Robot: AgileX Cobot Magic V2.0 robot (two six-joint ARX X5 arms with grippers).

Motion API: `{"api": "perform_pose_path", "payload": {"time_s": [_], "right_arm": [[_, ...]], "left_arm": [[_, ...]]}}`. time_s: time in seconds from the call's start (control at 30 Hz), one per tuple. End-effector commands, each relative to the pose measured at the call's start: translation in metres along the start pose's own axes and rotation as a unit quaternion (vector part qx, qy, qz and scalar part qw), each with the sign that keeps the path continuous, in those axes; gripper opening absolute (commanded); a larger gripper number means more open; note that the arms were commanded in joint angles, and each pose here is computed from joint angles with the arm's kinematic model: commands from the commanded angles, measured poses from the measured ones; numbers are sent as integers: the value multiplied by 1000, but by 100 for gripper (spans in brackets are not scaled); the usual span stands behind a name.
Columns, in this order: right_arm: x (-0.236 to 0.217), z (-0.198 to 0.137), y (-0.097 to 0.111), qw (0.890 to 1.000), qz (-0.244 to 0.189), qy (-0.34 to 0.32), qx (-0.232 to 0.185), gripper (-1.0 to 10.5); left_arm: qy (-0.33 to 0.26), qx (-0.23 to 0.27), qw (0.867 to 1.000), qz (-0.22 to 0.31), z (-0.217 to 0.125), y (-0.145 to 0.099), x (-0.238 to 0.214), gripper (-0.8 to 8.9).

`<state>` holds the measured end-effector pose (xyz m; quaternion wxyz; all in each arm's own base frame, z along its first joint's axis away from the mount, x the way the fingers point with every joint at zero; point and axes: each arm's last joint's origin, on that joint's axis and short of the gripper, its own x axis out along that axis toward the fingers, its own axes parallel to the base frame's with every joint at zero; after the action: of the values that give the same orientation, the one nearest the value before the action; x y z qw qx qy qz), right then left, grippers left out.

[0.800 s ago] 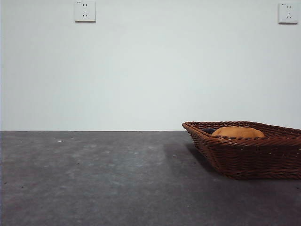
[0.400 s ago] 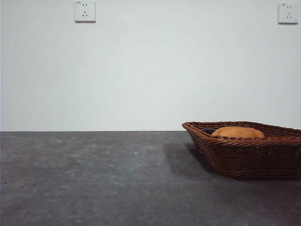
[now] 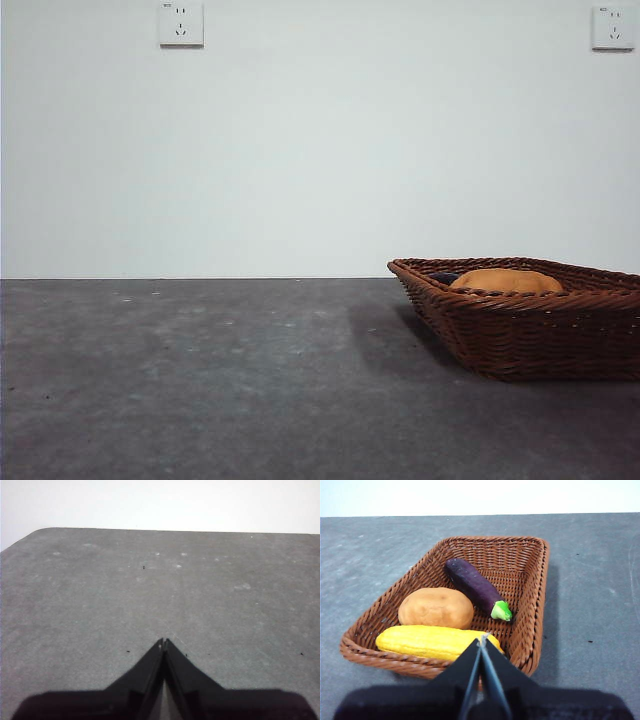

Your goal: Help me put the vegetables on the table into the basket

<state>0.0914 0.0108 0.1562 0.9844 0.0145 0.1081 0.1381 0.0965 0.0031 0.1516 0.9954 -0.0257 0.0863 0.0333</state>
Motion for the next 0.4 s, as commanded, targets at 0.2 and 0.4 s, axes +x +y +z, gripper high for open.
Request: {"api": "perform_pose_path", "payload": {"time_s": [0.2, 0.4], "right_arm": [[1, -3, 0, 1000, -2, 2, 6, 1], [1, -3, 0, 1000, -2, 2, 6, 1]], "left_arm": [[2, -3, 1000, 3, -2, 0, 1, -1], [2, -3, 1000, 3, -2, 0, 1, -1]]}}
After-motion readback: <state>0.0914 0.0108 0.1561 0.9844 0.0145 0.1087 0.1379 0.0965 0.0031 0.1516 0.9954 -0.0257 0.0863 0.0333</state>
